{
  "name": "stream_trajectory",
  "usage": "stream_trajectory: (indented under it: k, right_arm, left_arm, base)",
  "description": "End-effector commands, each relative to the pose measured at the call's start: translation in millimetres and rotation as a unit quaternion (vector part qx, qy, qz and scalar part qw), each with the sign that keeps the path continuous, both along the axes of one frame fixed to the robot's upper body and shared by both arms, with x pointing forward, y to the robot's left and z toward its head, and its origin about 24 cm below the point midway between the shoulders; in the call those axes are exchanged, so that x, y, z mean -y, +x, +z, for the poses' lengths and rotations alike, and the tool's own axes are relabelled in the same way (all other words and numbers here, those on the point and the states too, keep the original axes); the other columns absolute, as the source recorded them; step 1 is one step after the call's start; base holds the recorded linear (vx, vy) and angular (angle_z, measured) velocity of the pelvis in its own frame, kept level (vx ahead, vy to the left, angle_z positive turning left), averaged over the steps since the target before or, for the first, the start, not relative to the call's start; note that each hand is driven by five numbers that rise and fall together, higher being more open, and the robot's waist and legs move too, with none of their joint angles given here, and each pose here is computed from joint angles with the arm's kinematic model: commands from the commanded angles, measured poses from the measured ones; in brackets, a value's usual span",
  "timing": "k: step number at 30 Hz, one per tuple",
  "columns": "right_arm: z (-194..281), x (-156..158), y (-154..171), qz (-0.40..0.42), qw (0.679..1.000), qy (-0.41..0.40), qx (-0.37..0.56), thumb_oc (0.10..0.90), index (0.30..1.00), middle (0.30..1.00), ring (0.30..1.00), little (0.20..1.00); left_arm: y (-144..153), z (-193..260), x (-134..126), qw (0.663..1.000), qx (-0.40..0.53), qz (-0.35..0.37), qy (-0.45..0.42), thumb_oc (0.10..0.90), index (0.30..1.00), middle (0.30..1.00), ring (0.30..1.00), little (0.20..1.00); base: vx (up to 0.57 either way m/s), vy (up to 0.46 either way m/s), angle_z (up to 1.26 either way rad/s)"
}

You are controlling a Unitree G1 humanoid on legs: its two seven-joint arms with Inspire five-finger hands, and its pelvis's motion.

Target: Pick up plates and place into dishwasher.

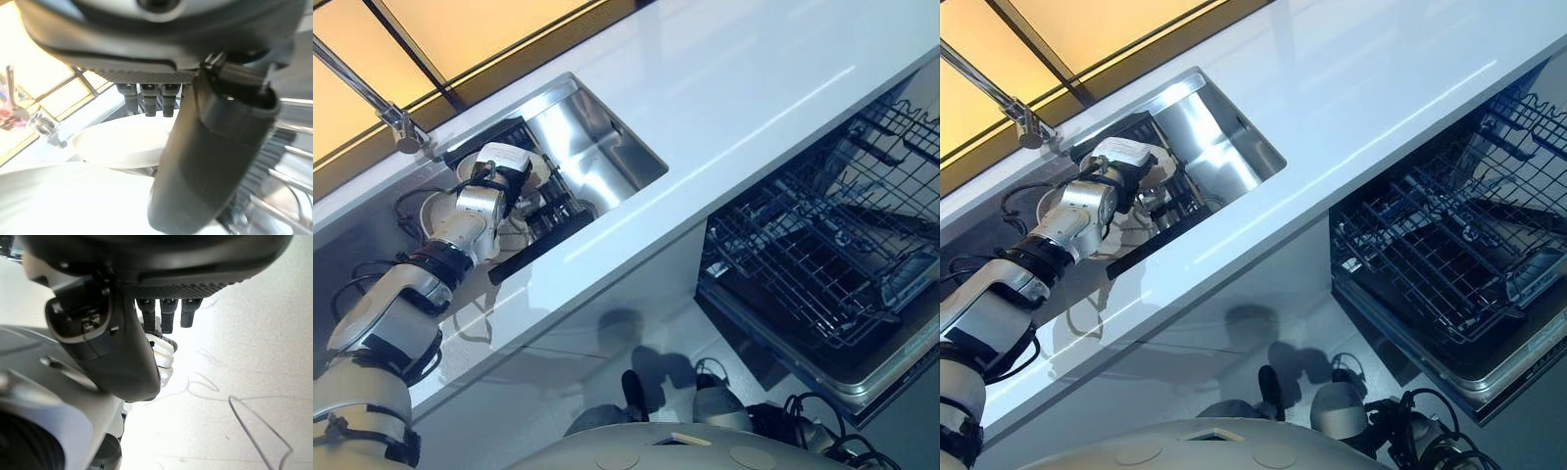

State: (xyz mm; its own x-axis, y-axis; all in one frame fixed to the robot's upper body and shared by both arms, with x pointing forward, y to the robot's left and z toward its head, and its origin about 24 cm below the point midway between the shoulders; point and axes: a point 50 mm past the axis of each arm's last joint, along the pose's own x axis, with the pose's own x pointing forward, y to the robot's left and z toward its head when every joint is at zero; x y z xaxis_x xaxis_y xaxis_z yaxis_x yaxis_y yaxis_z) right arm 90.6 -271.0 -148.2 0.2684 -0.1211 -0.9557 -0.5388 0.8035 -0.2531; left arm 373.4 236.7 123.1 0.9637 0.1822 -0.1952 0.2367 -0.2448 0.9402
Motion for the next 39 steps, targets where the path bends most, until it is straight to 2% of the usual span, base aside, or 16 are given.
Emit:
stream_trajectory:
  k: [1, 18, 19, 20, 21, 22, 30, 39]
  right_arm:
    - [2.6, -3.1, 6.9, 0.001, 1.0, 0.02, 0.019, 0.8, 0.9, 0.9, 0.9, 0.9]
    - [14.6, -13.0, 47.9, 0.004, 0.995, 0.039, 0.095, 0.8, 0.9, 0.9, 0.9, 0.9]
    - [14.7, -14.5, 49.1, 0.005, 0.994, 0.042, 0.097, 0.8, 0.9, 0.9, 0.9, 0.9]
    - [14.7, -15.5, 49.8, 0.005, 0.994, 0.043, 0.098, 0.8, 0.9, 0.9, 0.9, 0.9]
    - [14.5, -16.9, 50.2, 0.006, 0.994, 0.044, 0.099, 0.8, 0.9, 0.9, 0.9, 0.9]
    - [14.4, -18.3, 50.7, 0.006, 0.994, 0.046, 0.1, 0.8, 0.9, 0.9, 0.9, 0.9]
    - [13.0, -21.9, 47.9, 0.007, 0.994, 0.053, 0.098, 0.8, 0.9, 0.9, 0.9, 0.9]
    - [10.2, -18.0, 35.1, 0.006, 0.995, 0.051, 0.08, 0.8, 0.9, 0.9, 0.9, 0.9]
  left_arm:
    - [4.8, 66.2, -43.4, 0.983, 0.149, 0.103, 0.036, 0.8, 0.9, 0.9, 0.9, 0.9]
    - [11.4, 109.2, -49.3, 0.965, 0.218, 0.128, 0.067, 0.8, 0.9, 0.9, 0.9, 0.9]
    - [11.8, 112.1, -49.0, 0.963, 0.225, 0.126, 0.071, 0.583, 0.714, 0.714, 0.714, 0.683]
    - [11.9, 114.2, -48.8, 0.962, 0.231, 0.125, 0.071, 0.427, 0.58, 0.58, 0.58, 0.527]
    - [12.1, 116.6, -48.3, 0.961, 0.236, 0.123, 0.074, 0.385, 0.545, 0.545, 0.545, 0.485]
    - [12.2, 119.7, -48.4, 0.96, 0.242, 0.121, 0.073, 0.1, 0.3, 0.3, 0.3, 0.2]
    - [11.7, 141.7, -45.7, 0.951, 0.282, 0.092, 0.082, 0.1, 0.3, 0.3, 0.3, 0.2]
    - [6.4, 146.0, -51.5, 0.951, 0.274, 0.079, 0.118, 0.1, 0.3, 0.3, 0.3, 0.2]
  base:
    - [-0.04, 0.002, -0.01]
    - [-0.05, -0.023, -0.02]
    - [-0.06, -0.04, -0.02]
    - [-0.04, -0.033, -0.02]
    - [-0.04, -0.033, -0.03]
    - [-0.04, -0.034, -0.06]
    - [0.0, -0.017, 0.03]
    - [0.02, 0.004, 0.04]
